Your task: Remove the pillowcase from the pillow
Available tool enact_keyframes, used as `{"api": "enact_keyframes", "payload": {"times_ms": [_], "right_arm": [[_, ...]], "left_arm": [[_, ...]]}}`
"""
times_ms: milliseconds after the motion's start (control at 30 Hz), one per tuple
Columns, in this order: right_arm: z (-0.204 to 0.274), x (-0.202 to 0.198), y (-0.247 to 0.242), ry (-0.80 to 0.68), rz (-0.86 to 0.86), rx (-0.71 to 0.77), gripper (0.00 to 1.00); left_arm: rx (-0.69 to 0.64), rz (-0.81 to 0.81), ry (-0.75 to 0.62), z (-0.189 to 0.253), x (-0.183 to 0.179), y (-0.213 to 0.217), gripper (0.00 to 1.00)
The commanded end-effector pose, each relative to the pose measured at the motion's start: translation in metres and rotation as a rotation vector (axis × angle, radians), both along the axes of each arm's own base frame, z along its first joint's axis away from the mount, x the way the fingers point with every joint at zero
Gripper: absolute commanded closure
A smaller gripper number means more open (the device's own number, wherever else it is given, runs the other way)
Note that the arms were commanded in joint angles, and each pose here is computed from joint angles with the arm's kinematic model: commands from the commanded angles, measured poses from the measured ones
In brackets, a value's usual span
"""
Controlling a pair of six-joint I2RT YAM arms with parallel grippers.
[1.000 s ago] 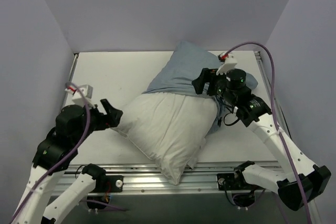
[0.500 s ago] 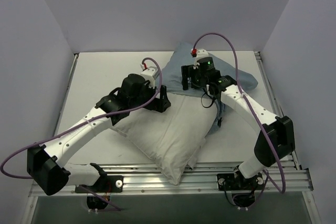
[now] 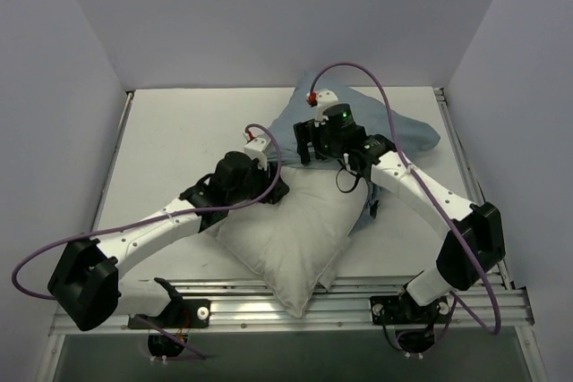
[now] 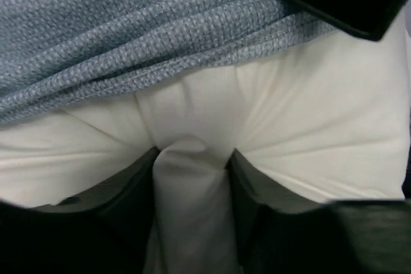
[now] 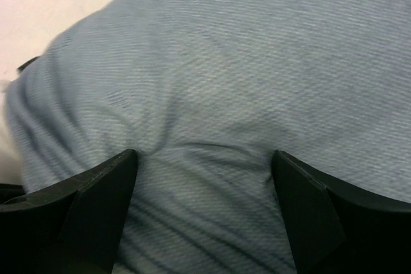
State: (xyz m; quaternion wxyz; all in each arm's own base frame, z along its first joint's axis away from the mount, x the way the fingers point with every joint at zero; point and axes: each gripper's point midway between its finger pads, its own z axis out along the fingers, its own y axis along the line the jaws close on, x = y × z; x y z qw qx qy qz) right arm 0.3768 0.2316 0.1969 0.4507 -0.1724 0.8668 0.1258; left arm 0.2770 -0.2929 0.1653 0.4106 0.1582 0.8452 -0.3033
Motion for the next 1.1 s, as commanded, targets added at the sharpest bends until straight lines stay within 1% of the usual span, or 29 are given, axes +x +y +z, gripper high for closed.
{"api": "enact_keyframes", "payload": {"times_ms": [0,33,67,100,133,167,267,367,400,467,500,533,567,600,633,667,700,767,800,833,867,900,933,967,1000,1033,1067], "right_arm": [[0.020,-0.036,0.033,0.025,0.174,-0.009,0.19],[0.025,-0.037,0.038,0.009,0.203,-0.017,0.19],[0.036,-0.038,0.044,-0.011,0.227,-0.016,0.18],[0.035,-0.039,0.050,-0.013,0.248,-0.027,0.17],[0.035,-0.042,0.058,-0.010,0.266,-0.029,0.16],[0.040,-0.040,0.062,-0.029,0.287,-0.043,0.16],[0.026,-0.036,0.073,-0.009,0.309,-0.093,0.16],[0.002,-0.033,0.080,0.033,0.326,-0.142,0.14],[-0.011,-0.027,0.079,0.049,0.303,-0.175,0.15],[-0.027,-0.018,0.071,0.065,0.257,-0.228,0.19],[-0.043,-0.010,0.061,0.077,0.203,-0.286,0.26],[-0.051,-0.007,0.053,0.096,0.182,-0.314,0.32],[-0.059,-0.004,0.048,0.112,0.165,-0.337,0.40],[-0.069,0.005,0.033,0.124,0.106,-0.377,0.70],[-0.072,0.012,0.024,0.122,0.065,-0.397,0.86],[-0.075,0.018,0.014,0.124,0.022,-0.418,0.99],[-0.073,0.029,-0.004,0.121,-0.040,-0.429,1.00],[-0.059,0.046,-0.027,0.097,-0.148,-0.411,1.00],[-0.052,0.059,-0.049,0.096,-0.229,-0.376,1.00],[-0.040,0.069,-0.059,0.070,-0.295,-0.339,1.00],[-0.027,0.076,-0.071,0.042,-0.346,-0.319,1.00],[-0.019,0.082,-0.083,0.026,-0.392,-0.311,1.00],[-0.012,0.090,-0.105,0.016,-0.457,-0.301,1.00],[-0.002,0.098,-0.115,-0.002,-0.504,-0.277,1.00],[0.002,0.102,-0.125,-0.005,-0.537,-0.265,1.00],[0.005,0.108,-0.148,-0.003,-0.595,-0.252,1.00],[0.012,0.114,-0.157,-0.013,-0.638,-0.221,1.00]], "left_arm": [[0.074,0.036,0.107,-0.045,-0.026,0.020,0.54],[0.073,0.039,0.102,-0.043,-0.027,0.023,0.77],[0.068,0.044,0.090,-0.039,-0.031,0.027,0.87],[0.074,0.054,0.083,-0.038,-0.031,0.032,0.96],[0.068,0.053,0.076,-0.034,-0.033,0.033,0.98],[0.055,0.051,0.061,-0.027,-0.036,0.035,0.98],[0.030,0.052,0.043,-0.016,-0.040,0.039,0.98],[0.004,0.057,0.030,-0.007,-0.043,0.041,0.98],[0.005,0.056,0.031,-0.007,-0.045,0.041,0.98],[0.010,0.053,0.037,-0.006,-0.049,0.044,0.98],[0.017,0.055,0.049,-0.007,-0.052,0.046,0.98],[0.018,0.058,0.055,-0.006,-0.053,0.047,0.98],[0.022,0.080,0.044,-0.003,-0.052,0.052,0.98],[0.036,0.089,0.064,-0.004,-0.055,0.055,0.98],[0.036,0.095,0.067,-0.001,-0.056,0.057,0.98],[0.033,0.105,0.062,0.004,-0.058,0.061,0.98],[0.044,0.112,0.083,0.002,-0.062,0.065,0.98],[0.012,0.105,0.071,0.021,-0.067,0.066,0.98],[0.019,0.107,0.087,0.024,-0.072,0.070,0.98],[-0.010,0.108,0.059,0.043,-0.073,0.072,0.98],[-0.013,0.115,0.050,0.051,-0.075,0.076,0.98],[0.018,0.146,0.051,0.052,-0.076,0.086,0.98],[0.016,0.162,0.036,0.060,-0.077,0.092,0.98],[0.013,0.179,0.014,0.072,-0.075,0.096,0.98],[0.050,0.213,0.015,0.071,-0.076,0.107,0.98],[0.056,0.230,0.009,0.075,-0.076,0.112,0.98],[0.055,0.242,-0.001,0.083,-0.077,0.116,0.98]]}}
